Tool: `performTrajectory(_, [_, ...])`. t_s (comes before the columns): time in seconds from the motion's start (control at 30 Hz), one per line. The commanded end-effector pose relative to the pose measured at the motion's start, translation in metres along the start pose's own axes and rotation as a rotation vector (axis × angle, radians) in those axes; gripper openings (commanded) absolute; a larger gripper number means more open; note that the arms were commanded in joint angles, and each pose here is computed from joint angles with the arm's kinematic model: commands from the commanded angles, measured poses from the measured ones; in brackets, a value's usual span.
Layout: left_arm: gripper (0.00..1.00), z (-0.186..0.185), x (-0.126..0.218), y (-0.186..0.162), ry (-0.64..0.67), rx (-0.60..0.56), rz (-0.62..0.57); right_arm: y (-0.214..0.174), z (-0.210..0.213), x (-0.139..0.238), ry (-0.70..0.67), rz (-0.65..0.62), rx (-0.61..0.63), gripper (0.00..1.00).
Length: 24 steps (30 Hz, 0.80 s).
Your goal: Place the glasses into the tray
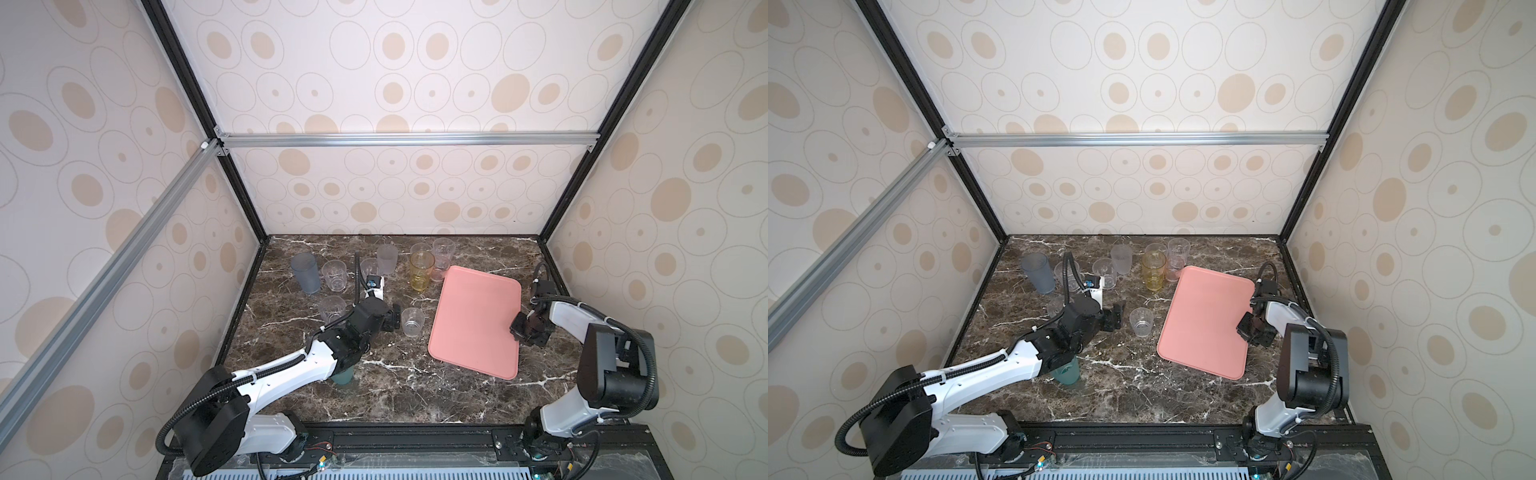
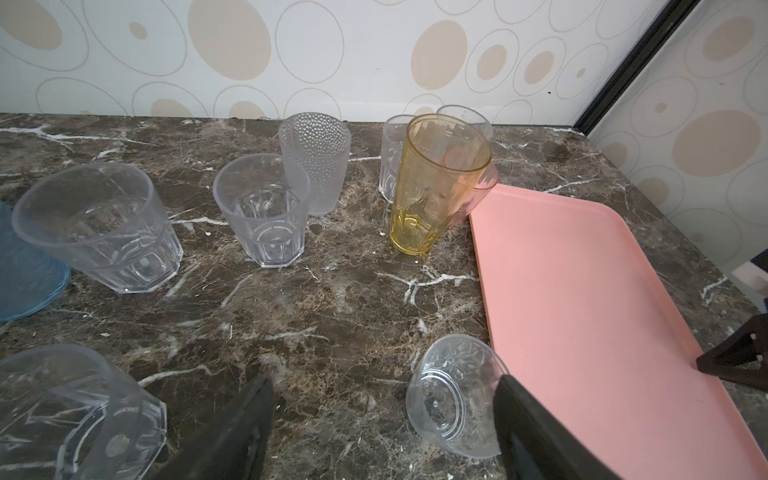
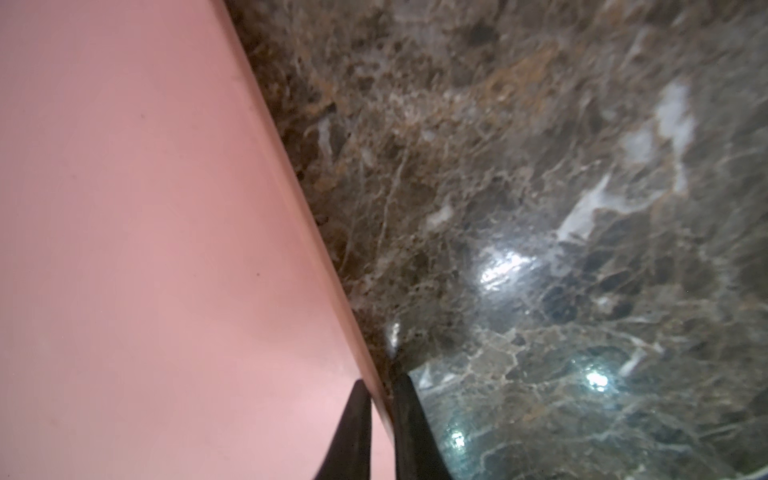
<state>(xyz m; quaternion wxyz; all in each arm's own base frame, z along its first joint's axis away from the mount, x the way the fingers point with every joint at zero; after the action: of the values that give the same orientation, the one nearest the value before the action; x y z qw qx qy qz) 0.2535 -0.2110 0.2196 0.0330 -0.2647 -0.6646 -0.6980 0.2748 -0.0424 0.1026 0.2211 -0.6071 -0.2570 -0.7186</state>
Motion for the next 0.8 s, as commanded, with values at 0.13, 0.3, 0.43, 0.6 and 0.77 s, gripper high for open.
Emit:
performTrajectory(0.13, [0.83,0.0,0.0,-0.001,0.019,0.035,-0.027,-0.035,-0.025,-0.001,-0.074,0.102,-0.073,0.05])
performTrajectory(0.3, [0.84,0.0,-0.001,-0.001,0.029,0.021,-0.028,-0.075,-0.033,0.003,-0.051,0.149,-0.139,0.06])
performTrajectory(0.43, [0.84,0.003,0.0,0.002,0.053,-0.005,-0.035,-0.109,-0.028,0.016,-0.053,0.171,-0.115,0.18])
performTrajectory(0.6, [0.85,0.012,0.001,0.006,0.092,-0.037,-0.028,-0.13,-0.017,0.045,-0.023,0.167,0.012,0.4])
performTrajectory(0.77, [0.85,0.029,0.003,0.007,0.089,-0.034,-0.004,-0.149,0.03,0.072,0.053,0.101,0.52,0.45])
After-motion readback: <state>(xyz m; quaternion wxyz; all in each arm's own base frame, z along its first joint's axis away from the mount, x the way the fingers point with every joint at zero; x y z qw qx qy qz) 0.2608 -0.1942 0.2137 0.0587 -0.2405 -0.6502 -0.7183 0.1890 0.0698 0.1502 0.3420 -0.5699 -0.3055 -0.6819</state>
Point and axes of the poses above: each gripper's point midway between its finger pads, its own x axis back along the fingers, its own z axis along the line the jaws close on, y = z × x, the point moved 8 cm from there along x, back along the fingers, and after that the axes turned 12 degrees about -x, right-handed, at the moved point
